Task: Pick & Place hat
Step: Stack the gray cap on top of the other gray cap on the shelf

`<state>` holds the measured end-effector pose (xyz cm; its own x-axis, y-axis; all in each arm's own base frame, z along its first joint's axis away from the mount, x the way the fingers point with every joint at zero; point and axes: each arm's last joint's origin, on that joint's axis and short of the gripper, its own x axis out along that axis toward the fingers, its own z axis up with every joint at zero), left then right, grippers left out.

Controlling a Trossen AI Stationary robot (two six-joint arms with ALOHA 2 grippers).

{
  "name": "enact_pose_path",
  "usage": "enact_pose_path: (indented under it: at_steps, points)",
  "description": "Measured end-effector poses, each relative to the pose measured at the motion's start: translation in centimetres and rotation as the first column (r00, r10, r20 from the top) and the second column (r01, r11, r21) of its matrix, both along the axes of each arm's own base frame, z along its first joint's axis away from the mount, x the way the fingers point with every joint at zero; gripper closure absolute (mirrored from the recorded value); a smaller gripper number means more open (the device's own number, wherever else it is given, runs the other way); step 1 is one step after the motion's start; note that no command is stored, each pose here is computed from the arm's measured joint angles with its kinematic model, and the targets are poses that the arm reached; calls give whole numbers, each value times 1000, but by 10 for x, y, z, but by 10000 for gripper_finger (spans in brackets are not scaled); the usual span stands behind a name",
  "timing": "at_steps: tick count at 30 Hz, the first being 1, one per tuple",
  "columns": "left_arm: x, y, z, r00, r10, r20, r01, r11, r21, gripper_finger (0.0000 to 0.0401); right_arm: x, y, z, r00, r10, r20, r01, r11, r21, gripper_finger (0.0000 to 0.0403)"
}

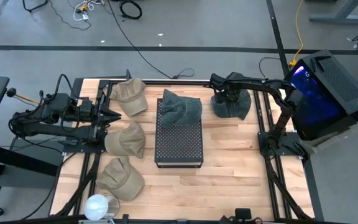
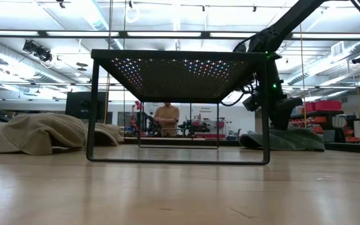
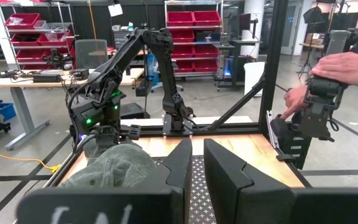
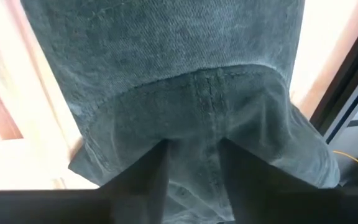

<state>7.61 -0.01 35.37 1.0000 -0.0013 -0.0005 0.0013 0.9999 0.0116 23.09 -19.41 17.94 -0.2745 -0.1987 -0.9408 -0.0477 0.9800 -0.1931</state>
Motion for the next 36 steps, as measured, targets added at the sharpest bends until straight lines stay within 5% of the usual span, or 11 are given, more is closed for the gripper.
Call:
enact_pose_path:
  at_steps: [9,17,27,36]
  points:
    - [0,0,0,1000,0,1,0,1000,0,353,0,-1,0,1000,18,-11,-18,1000,-10,396]
    - [0,0,0,1000,0,0,0,1000,0,353,0,4,4,998,64,-29,-64,998,2,399]
    - [0,0,0,1000,0,0,0,1000,0,353,-4,25,42,976,215,18,-214,975,-56,402]
    - [0,0,0,1000,0,0,0,1000,0,353,-10,52,72,899,436,28,-434,898,-71,403]
